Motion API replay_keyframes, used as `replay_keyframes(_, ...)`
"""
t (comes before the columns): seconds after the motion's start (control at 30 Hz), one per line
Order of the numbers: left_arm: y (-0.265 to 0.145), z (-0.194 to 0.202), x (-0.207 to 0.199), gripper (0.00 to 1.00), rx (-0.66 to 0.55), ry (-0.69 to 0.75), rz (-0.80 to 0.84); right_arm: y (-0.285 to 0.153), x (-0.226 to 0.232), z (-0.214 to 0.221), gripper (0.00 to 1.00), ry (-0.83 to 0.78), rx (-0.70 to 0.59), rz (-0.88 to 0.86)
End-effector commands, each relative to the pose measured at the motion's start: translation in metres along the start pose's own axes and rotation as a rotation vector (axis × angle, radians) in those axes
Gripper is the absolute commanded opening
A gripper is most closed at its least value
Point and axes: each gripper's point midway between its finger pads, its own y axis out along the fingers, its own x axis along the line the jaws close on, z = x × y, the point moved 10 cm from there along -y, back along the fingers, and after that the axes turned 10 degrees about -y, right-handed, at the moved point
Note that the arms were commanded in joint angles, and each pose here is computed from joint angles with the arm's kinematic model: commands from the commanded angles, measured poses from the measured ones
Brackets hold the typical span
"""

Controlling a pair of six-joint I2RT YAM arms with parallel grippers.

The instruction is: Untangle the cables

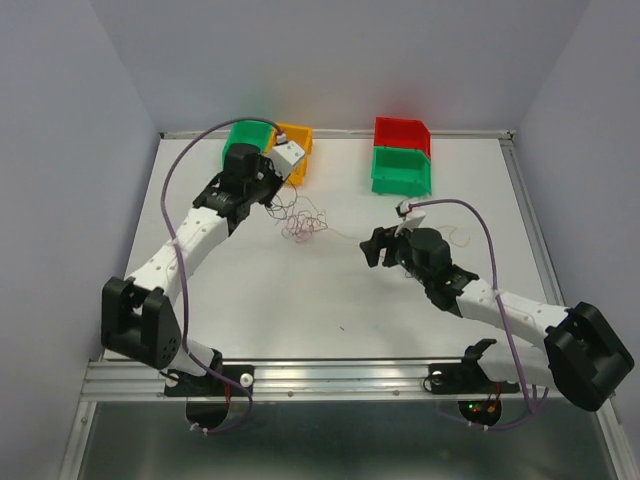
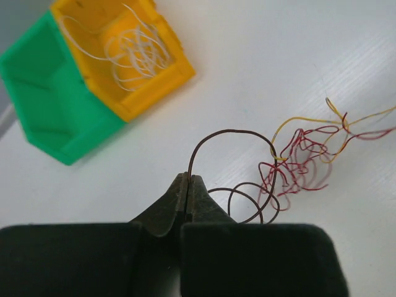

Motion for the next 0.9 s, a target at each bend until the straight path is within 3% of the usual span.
replay_keyframes(0.0,-0.046,-0.041,0.032,0.00,-0.179,-0.023,-0.175,0.005,0.002,-0.010,0.77,-0.004,-0.079,-0.010)
replay_keyframes(0.13,-0.075,-0.062,0.068,0.00,-0.264,-0.066,-0.252,0.007,0.003,-0.009,0.77,-0.011,-0.085,-0.019)
replay_keyframes(0.23,-0.094,-0.075,0.067,0.00,-0.312,-0.047,-0.213,0.009,0.006,-0.009,0.78,-0.041,-0.118,-0.085)
replay_keyframes(0.47,-0.127,-0.086,0.043,0.00,-0.360,-0.023,-0.010,0.028,0.028,-0.003,1.00,-0.177,-0.264,-0.397)
replay_keyframes(0.67,-0.140,-0.077,0.013,0.00,-0.346,0.006,0.099,0.049,0.043,-0.008,1.00,-0.169,-0.389,-0.543)
replay_keyframes(0.77,-0.142,-0.075,-0.004,0.00,-0.339,0.018,0.126,0.051,0.053,-0.024,1.00,-0.179,-0.552,-0.623)
replay_keyframes(0.87,-0.140,-0.073,-0.017,0.00,-0.320,0.029,0.145,0.058,0.062,-0.036,1.00,-0.190,-0.589,-0.682)
